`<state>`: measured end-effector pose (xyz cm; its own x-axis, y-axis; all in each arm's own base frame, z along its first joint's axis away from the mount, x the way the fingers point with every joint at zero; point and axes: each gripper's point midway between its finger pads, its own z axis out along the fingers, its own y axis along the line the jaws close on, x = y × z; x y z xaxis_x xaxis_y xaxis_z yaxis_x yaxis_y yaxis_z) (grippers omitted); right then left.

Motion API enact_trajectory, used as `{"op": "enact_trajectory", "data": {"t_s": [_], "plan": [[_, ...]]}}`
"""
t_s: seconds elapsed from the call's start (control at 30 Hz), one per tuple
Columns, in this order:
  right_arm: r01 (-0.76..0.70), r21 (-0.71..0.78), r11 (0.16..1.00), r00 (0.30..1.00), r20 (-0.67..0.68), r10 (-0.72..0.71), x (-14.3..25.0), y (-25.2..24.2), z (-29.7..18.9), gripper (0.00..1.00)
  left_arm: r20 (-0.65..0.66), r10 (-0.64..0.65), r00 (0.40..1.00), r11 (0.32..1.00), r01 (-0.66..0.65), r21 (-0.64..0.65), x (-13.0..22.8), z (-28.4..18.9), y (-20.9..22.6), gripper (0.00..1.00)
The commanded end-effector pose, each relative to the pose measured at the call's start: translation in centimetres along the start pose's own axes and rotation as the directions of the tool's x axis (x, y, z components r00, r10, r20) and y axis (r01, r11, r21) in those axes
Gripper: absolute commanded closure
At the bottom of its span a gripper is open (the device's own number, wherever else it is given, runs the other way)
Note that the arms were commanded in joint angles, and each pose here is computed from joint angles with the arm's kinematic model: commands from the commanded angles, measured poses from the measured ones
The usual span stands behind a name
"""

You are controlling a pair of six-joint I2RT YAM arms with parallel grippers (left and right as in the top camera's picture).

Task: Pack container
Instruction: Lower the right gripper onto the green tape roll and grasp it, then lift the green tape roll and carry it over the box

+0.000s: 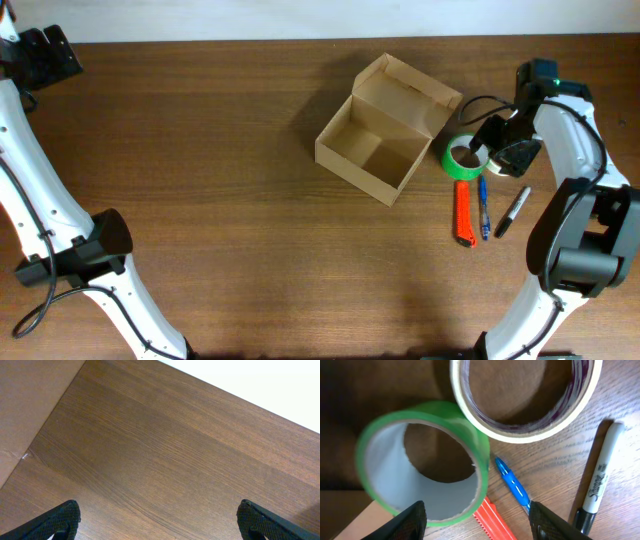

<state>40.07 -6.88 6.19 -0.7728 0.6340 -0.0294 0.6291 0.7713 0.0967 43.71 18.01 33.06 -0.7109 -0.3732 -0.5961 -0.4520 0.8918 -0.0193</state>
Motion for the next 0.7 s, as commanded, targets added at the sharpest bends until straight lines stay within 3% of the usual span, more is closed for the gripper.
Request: {"op": "enact_trajectory", "data": {"t_s": [0.0,0.27,0.43,0.57,0.67], "plan": [[-0.051,0.024,0.998,0.998,-0.039,0.052,1.0,-0.8,1.6,0.35,0.024,0.005,1.0,1.0,-0.005,0.009,-0.2,-1.4,0.1,0.0],[-0.078,0.039,0.996,0.996,-0.05,0.08,1.8,-1.5,3.4,0.43,0.024,0.004,1.0,1.0,-0.005,0.009,-0.2,-1.4,0.1,0.0],[-0.077,0.031,0.997,0.996,-0.038,0.079,1.6,-1.4,3.7,0.75,0.024,0.004,1.0,1.0,-0.004,0.009,-0.2,-1.4,0.1,0.0],[-0.077,0.025,0.997,0.997,-0.028,0.078,1.3,-1.3,3.7,0.83,0.024,0.005,1.0,1.0,-0.005,0.009,-0.2,-1.4,0.1,0.0],[-0.077,0.021,0.997,0.997,-0.022,0.077,1.2,-1.2,3.7,0.95,0.024,0.004,1.0,1.0,-0.005,0.009,-0.2,-1.4,0.1,0.0]]}}
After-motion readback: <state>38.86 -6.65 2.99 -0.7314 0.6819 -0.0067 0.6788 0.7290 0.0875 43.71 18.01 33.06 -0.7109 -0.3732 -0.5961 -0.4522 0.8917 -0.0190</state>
